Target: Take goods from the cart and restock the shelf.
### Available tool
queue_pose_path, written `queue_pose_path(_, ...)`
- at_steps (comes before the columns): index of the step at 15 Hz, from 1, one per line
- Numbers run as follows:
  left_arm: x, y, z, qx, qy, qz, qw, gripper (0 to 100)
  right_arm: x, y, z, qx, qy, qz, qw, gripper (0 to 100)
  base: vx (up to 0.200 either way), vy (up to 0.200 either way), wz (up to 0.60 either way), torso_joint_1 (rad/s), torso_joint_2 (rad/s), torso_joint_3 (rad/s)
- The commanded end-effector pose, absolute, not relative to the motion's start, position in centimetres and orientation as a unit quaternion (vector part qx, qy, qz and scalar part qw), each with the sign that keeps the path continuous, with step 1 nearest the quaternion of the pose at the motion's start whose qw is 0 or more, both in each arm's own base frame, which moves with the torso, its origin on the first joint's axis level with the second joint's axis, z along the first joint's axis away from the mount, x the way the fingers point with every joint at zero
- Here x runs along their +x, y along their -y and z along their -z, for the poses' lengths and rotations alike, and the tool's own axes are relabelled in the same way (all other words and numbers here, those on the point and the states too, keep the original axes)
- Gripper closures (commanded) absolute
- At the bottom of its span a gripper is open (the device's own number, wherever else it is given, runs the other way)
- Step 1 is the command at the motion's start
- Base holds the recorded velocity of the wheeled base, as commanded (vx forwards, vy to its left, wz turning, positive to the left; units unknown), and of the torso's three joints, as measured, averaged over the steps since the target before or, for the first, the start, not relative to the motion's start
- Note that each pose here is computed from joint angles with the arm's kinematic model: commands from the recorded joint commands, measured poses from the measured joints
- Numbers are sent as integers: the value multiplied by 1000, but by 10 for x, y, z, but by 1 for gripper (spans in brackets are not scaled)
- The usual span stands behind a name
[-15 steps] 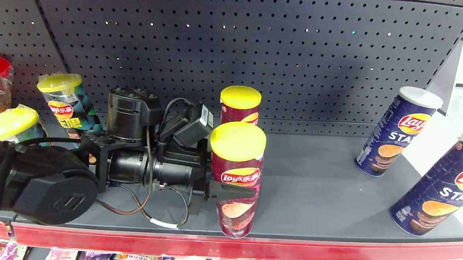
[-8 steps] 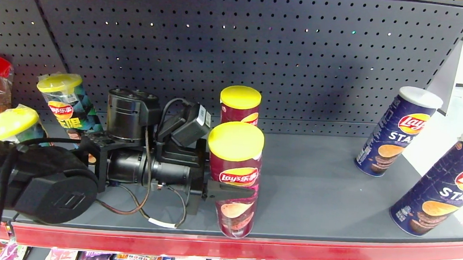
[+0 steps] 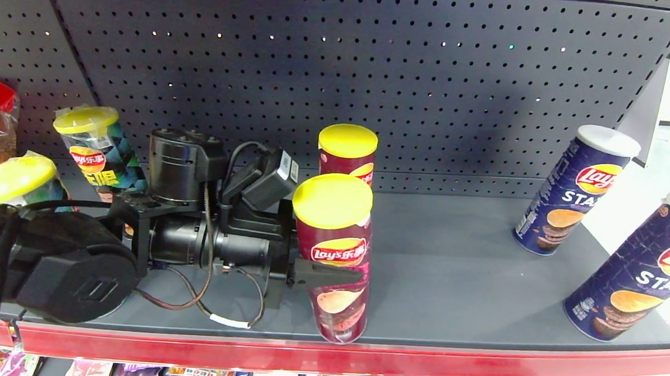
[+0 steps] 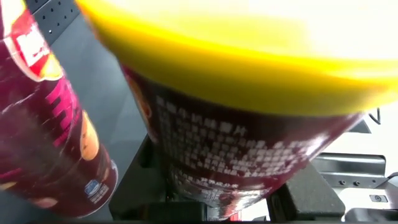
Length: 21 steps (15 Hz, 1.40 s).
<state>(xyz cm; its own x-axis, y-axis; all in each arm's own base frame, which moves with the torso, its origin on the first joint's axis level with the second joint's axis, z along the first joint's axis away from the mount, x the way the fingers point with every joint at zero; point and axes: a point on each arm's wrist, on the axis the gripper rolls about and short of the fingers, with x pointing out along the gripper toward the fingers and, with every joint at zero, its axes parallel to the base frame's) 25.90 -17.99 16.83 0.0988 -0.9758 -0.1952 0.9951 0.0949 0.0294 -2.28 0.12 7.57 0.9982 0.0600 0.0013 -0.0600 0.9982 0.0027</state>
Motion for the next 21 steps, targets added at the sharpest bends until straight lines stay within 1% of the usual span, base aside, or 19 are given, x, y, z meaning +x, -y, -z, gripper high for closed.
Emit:
queue_pose_path(1,262,173,-170,77,-60,659,746,100,-23,-1,-76,2,1,-30,1000,0,0,0,0,0,0,0)
queue_pose_path(4,260,168,-179,79,-48,655,750,100,-23,-1,-76,2,1,-30,1000,0,0,0,0,0,0,0)
queue_pose_path(7,259,167,-176,84,-47,654,750,100,-23,-1,-76,2,1,-31,1000,0,0,0,0,0,0,0)
queue_pose_path(9,258,168,-176,82,-47,660,746,100,-23,-1,-76,2,1,-30,1000,0,0,0,0,0,0,0)
queue_pose_path(10,257,170,-178,81,-41,672,735,100,-23,-1,-76,2,1,-30,1000,0,0,0,0,0,0,0)
queue_pose_path(16,257,173,-180,91,-22,690,718,100,-23,-1,-76,2,1,-30,1000,0,0,0,0,0,0,0)
queue_pose_path(17,259,172,-178,98,-17,692,715,100,-23,-1,-76,2,1,-31,1000,0,0,0,0,0,0,0)
queue_pose_path(19,263,170,-171,107,-14,704,702,100,-23,-1,-76,2,1,-30,1000,0,0,0,0,0,0,0)
queue_pose_path(20,263,170,-171,107,-14,704,702,100,-23,-1,-76,2,1,-30,1000,0,0,0,0,0,0,0)
queue_pose_path(21,266,171,-166,113,-12,716,689,100,-23,-1,-76,2,1,-30,1000,0,0,0,0,0,0,0)
